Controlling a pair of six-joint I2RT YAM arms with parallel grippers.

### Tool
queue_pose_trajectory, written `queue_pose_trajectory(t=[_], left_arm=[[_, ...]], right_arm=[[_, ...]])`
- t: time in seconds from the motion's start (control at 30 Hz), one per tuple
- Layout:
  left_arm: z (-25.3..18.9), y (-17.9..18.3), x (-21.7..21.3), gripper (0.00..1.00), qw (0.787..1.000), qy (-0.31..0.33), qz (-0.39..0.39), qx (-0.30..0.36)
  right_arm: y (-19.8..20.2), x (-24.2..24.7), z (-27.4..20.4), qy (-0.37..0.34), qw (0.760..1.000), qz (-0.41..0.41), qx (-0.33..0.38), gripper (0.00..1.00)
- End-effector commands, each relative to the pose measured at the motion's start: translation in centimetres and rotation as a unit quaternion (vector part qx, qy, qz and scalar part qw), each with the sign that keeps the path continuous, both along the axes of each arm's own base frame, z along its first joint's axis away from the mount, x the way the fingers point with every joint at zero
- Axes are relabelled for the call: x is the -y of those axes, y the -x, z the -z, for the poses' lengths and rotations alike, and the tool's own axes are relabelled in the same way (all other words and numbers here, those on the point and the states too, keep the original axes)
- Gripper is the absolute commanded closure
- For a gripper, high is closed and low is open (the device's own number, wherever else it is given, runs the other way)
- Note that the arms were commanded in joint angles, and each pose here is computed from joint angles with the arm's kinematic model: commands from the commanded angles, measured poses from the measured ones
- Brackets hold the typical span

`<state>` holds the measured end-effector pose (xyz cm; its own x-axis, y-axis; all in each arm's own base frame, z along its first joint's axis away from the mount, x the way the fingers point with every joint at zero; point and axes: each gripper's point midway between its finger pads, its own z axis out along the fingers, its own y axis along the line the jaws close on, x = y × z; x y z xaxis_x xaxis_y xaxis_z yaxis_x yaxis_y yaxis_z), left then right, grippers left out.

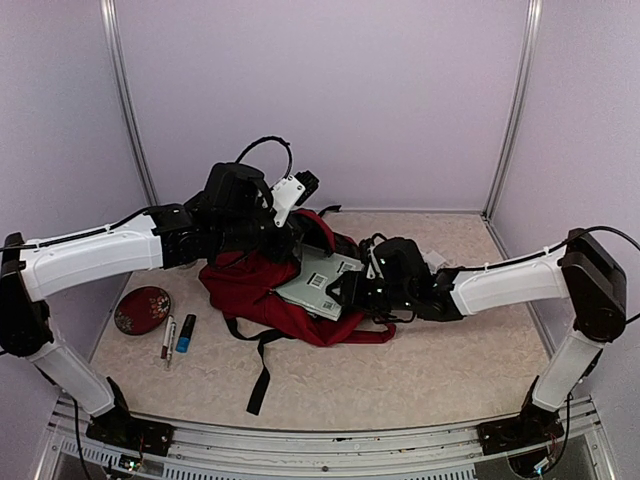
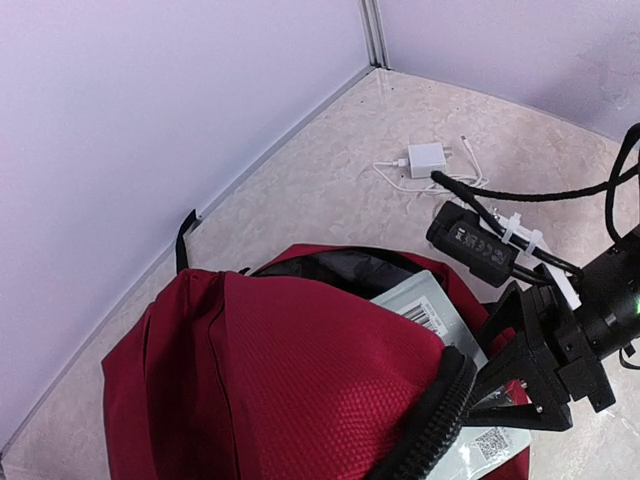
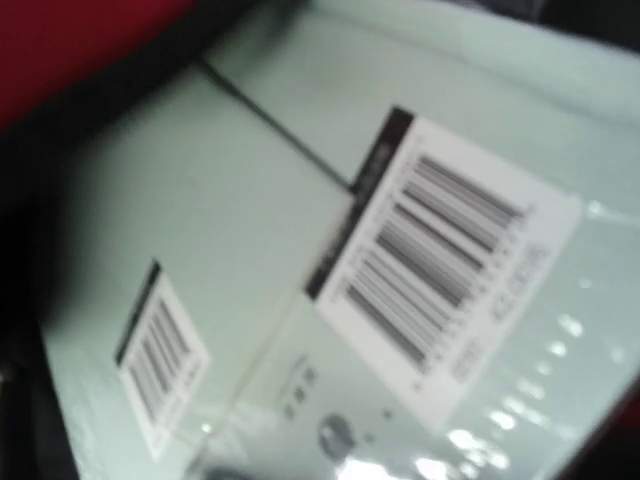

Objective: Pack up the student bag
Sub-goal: Place the book in the largest pocket of the bag.

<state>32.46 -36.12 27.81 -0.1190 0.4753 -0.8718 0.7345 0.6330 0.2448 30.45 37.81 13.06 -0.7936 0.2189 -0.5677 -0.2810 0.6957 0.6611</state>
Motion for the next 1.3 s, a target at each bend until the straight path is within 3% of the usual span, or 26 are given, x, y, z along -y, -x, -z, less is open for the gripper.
queue_pose_trajectory(t=[0.0, 0.23, 0.4, 0.5, 0.6, 0.67, 0.73, 1.07, 1.27], left_arm=[[-3.4, 0.5, 0.3, 1.00, 0.998, 0.057, 0.013, 0.028], [-3.4, 0.7, 0.6, 1.00, 0.998, 0.061, 0.020, 0.025], [-3.0, 0.6, 0.5, 1.00, 0.998, 0.060, 0.016, 0.020], [-2.8, 0.5, 0.2, 1.00, 0.998, 0.057, 0.009, 0.017], [-2.1, 0.5, -0.1, 1.00, 0.998, 0.054, 0.005, 0.011], [-1.7, 0.5, -0.2, 1.00, 0.998, 0.056, 0.002, 0.008], [-1.3, 0.4, -0.3, 1.00, 0.998, 0.055, -0.001, 0.004], [-0.6, -0.2, -0.1, 1.00, 0.999, 0.050, -0.002, -0.003], [0.0, -0.3, 0.3, 1.00, 0.999, 0.050, 0.000, -0.012]], right_arm=[[0.6, -1.5, -2.8, 0.000, 0.998, -0.047, 0.034, 0.46], [-0.1, -7.3, -4.2, -0.063, 0.993, -0.088, 0.051, 0.50], [-0.5, -8.2, -4.4, -0.057, 0.993, -0.091, 0.054, 0.49], [-0.1, -6.3, -4.4, -0.036, 0.994, -0.077, 0.064, 0.45], [0.2, -3.5, -4.6, 0.005, 0.996, -0.050, 0.077, 0.35], [0.7, -1.8, -6.2, 0.017, 0.994, -0.041, 0.097, 0.22], [1.2, -0.5, -7.0, 0.035, 0.993, -0.039, 0.105, 0.02], [2.8, 8.2, -9.9, 0.080, 0.988, 0.028, 0.131, 0.00], [3.1, 15.5, -5.3, 0.120, 0.986, 0.100, 0.049, 0.00]])
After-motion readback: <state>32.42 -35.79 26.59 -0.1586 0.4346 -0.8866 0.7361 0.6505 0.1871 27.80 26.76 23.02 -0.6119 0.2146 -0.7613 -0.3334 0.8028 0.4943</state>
